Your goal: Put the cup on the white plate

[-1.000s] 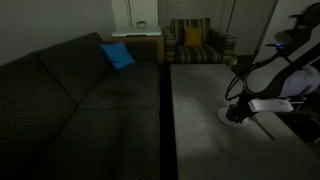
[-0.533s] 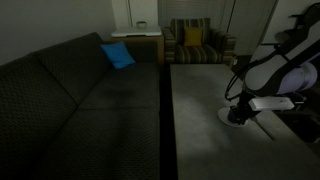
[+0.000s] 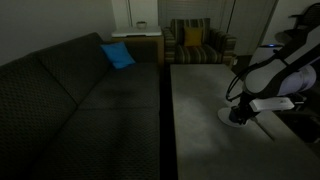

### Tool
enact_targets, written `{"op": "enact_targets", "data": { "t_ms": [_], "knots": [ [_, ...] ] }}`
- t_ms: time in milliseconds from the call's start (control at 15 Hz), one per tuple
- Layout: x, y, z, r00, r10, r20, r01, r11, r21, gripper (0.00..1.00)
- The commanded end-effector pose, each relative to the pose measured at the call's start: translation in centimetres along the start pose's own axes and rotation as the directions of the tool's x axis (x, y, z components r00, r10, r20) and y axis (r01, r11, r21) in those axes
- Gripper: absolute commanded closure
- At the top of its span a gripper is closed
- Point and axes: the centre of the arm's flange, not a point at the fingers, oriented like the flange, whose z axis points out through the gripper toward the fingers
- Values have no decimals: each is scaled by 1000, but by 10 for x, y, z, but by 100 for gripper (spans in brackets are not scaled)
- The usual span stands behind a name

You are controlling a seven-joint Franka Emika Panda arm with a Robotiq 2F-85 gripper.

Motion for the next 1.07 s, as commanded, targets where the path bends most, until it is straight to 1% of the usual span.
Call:
{"op": "enact_targets", "data": {
  "t_ms": [0,400,733,1000],
  "knots": [
    [15,3,11,1000,-24,-21,23,1000,-18,97],
    [20,-5,22,998,-51,-27,52,998,22,97],
    [16,-13,32,997,-68,-22,69,996,49,97],
    [15,-13,33,998,-66,-21,67,997,42,97]
  ]
}}
